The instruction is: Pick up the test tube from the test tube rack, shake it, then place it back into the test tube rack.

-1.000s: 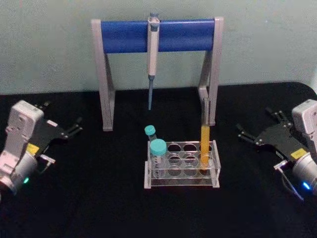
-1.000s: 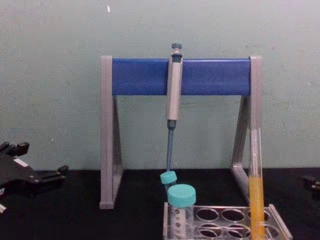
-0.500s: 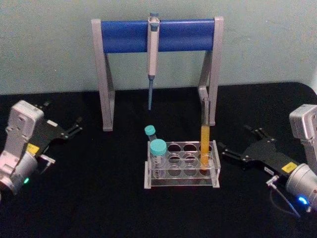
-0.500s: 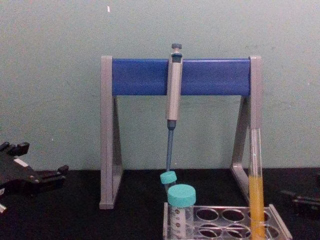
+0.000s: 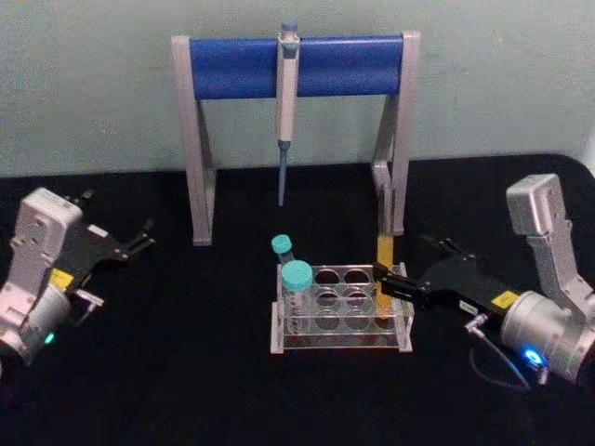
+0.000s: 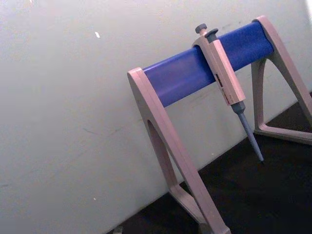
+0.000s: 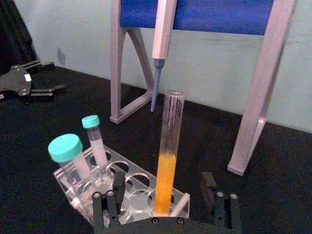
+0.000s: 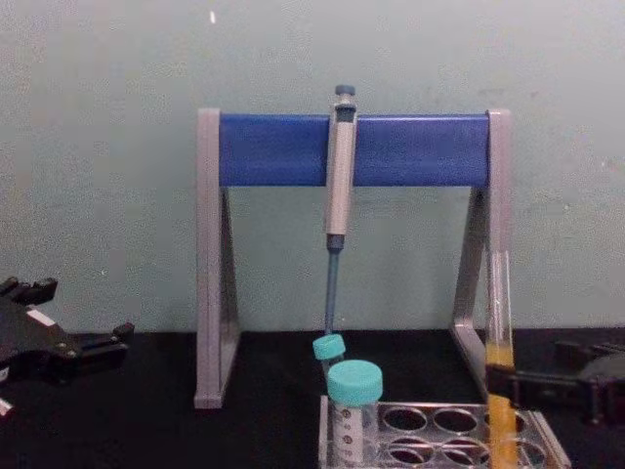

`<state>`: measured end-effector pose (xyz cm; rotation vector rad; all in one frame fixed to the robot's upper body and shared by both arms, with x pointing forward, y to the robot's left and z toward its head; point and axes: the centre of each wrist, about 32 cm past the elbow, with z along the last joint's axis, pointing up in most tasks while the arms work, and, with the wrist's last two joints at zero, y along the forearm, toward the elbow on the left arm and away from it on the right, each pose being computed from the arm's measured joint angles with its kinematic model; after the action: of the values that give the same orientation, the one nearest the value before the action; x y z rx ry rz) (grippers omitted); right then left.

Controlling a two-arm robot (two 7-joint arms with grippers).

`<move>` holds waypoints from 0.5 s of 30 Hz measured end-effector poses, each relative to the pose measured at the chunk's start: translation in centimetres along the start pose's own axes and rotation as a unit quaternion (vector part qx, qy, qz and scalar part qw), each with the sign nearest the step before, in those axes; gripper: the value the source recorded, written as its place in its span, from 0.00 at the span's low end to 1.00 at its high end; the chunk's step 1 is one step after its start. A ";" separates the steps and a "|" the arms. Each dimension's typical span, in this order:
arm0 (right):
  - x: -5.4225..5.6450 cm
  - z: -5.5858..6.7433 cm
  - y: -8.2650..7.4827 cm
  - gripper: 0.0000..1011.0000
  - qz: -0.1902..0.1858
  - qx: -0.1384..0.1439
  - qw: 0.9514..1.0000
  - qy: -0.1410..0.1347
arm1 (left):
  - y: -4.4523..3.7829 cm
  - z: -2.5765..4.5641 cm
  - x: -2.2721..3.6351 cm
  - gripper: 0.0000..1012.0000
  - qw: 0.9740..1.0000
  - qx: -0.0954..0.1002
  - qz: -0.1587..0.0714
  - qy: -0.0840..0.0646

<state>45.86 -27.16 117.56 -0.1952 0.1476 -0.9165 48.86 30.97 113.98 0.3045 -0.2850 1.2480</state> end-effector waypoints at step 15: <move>0.1 0.5 3.1 0.99 -0.010 -0.003 1.000 0.016 | 0.00 0.00 0.00 0.99 1.000 0.000 0.000 0.000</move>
<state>48.43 -25.30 117.34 -0.1877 0.1780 -0.9398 48.86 30.97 113.98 0.3044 -0.2850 1.2479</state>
